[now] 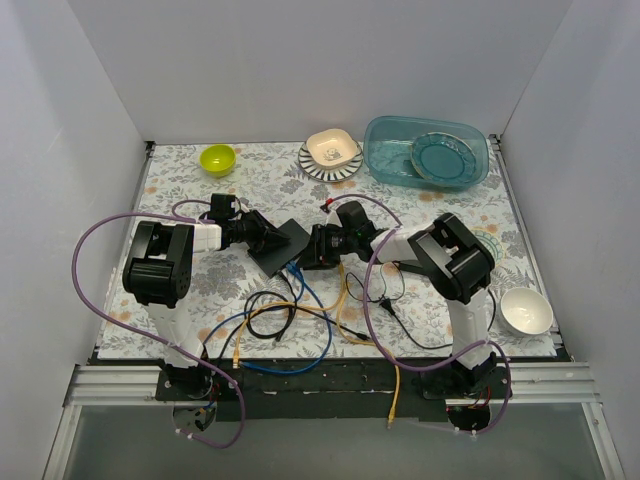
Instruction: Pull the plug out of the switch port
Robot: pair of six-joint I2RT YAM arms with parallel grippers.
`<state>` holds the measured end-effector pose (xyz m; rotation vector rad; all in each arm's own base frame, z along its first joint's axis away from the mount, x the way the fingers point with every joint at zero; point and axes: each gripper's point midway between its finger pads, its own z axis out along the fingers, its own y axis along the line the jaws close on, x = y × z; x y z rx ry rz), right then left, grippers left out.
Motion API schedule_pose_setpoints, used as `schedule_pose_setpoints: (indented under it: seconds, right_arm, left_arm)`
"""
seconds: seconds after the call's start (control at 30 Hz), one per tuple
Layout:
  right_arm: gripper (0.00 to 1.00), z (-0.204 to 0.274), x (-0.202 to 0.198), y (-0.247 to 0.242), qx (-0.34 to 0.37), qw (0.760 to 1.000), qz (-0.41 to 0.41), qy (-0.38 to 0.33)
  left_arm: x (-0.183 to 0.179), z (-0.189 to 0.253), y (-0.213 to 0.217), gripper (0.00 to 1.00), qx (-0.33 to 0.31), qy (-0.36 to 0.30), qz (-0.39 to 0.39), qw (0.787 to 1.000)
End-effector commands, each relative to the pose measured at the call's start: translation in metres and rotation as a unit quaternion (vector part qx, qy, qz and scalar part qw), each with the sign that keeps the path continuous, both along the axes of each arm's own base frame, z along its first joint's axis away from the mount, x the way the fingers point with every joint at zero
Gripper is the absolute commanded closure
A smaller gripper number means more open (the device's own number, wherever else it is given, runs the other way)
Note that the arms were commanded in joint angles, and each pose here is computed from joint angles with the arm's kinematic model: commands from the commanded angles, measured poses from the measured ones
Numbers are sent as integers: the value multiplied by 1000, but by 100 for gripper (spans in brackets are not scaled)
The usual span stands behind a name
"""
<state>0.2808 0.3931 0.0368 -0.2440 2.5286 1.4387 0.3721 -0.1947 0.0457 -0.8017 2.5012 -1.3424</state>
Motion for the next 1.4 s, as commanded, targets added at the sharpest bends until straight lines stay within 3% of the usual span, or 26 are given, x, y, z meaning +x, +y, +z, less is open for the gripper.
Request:
schedule_pose_setpoints:
  seconds: [0.0,0.47,0.7,0.87,0.93,1.1,1.37]
  right_arm:
    - [55,-7,6,5,9,1000,-6,6]
    - [59,-16,22,19,7,1000,-16,25]
    - [76,-19,21,19,9,999,-16,29]
    - [82,-23,20,17,4,999,-12,30]
    - [82,-25,17,17,5,999,-4,33]
    - [65,-27,7,14,8,999,7,42]
    - [64,-32,2,10,2,999,1,48]
  left_arm:
    - [-20,-42,21,80,70,54,24,996]
    - [-21,-42,22,80,72,54,24,996]
    - [-22,-43,21,80,72,54,21,996]
    - [-22,-44,21,80,73,55,21,996]
    - [-23,-45,21,80,72,56,22,996]
    - [-22,-44,22,80,73,56,22,996]
    - [-23,-46,22,80,73,58,23,995]
